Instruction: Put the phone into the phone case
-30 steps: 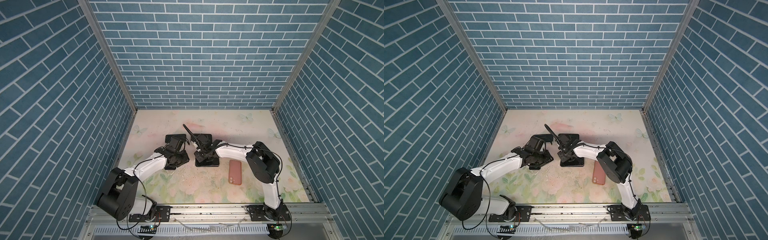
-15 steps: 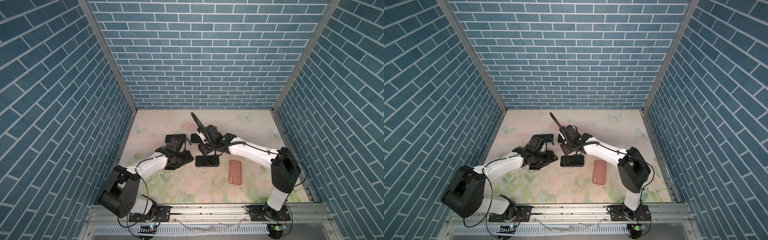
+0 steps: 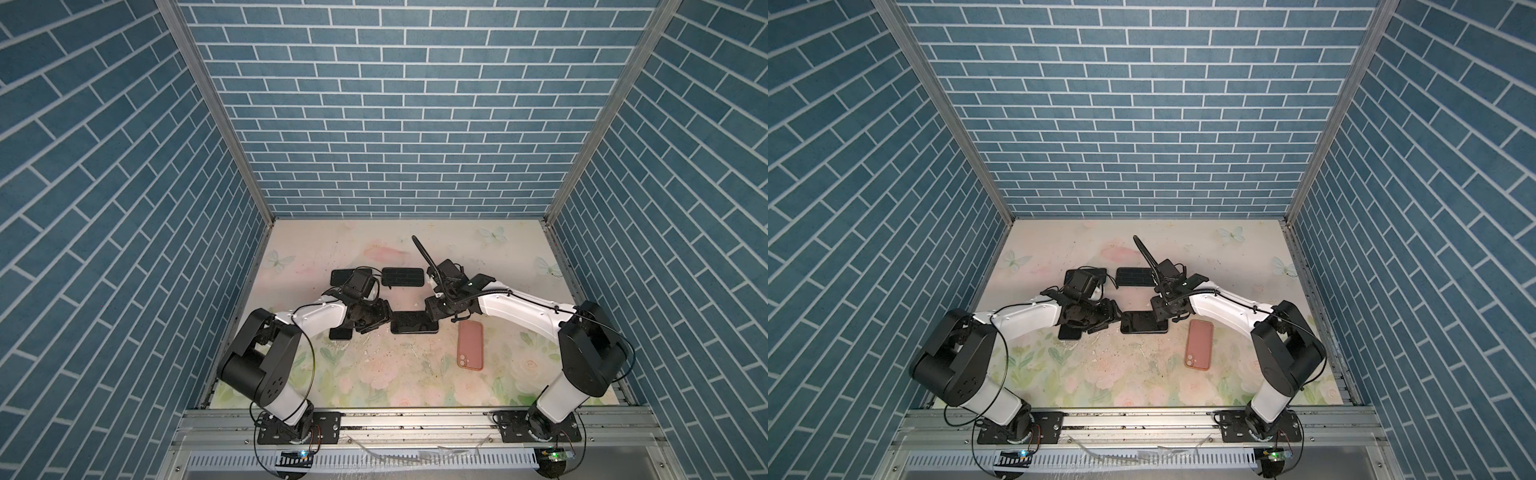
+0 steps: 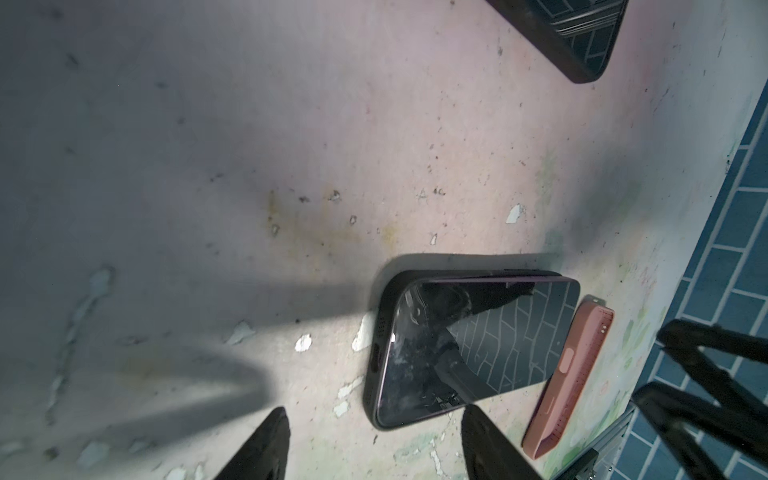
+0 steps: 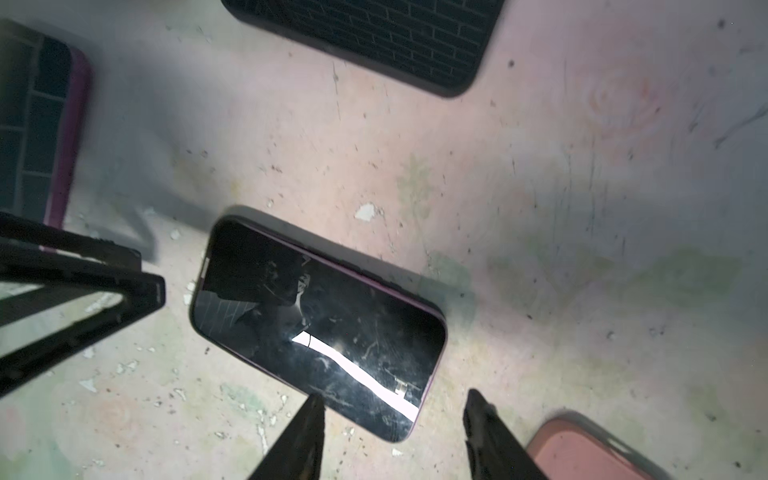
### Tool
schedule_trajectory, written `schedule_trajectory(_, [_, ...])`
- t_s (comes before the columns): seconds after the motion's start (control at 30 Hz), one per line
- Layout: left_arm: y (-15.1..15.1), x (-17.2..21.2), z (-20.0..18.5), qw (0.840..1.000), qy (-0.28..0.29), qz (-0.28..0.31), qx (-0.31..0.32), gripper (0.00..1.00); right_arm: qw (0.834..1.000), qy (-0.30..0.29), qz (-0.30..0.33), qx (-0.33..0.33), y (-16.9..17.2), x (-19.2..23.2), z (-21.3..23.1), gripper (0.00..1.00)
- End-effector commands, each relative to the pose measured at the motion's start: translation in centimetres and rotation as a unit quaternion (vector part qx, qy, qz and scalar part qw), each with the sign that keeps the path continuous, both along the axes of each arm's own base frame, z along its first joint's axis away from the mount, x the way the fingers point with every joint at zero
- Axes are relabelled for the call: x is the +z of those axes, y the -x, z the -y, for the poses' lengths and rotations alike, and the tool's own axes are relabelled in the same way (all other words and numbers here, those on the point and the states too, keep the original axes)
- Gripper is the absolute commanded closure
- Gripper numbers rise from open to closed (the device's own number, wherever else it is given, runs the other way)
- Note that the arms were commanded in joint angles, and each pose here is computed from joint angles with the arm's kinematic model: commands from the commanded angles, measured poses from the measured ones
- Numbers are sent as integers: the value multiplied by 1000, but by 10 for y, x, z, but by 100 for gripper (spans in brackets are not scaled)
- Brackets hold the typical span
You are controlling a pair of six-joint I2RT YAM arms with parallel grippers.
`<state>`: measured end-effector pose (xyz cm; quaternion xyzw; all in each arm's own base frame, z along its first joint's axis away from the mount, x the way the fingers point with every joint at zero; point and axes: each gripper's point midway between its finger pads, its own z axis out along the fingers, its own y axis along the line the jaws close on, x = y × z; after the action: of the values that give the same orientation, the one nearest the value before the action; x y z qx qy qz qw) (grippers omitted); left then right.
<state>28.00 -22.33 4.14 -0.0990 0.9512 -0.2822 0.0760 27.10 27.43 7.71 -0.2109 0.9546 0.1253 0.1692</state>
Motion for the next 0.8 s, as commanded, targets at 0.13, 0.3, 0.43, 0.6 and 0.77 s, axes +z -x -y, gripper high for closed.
schedule_trajectory(0.13, [-5,-9,11,1000,14,-9,0,33,999,-3,-41,-14,9,-32,2,49])
schedule_trajectory(0.3, [-6,-17,13,1000,17,-19,3,34,997,-15,-69,-7,15,-48,-7,52])
schedule_trajectory(0.43, [-6,-22,16,999,19,-25,1,35,996,-27,-86,-1,18,-56,-13,59])
schedule_trajectory(0.6, [-6,-26,18,999,19,-30,-1,35,993,-36,-109,0,24,-68,-17,72])
schedule_trajectory(0.77, [-5,-27,19,999,20,-30,-3,35,990,-27,-139,-10,34,-88,-15,76])
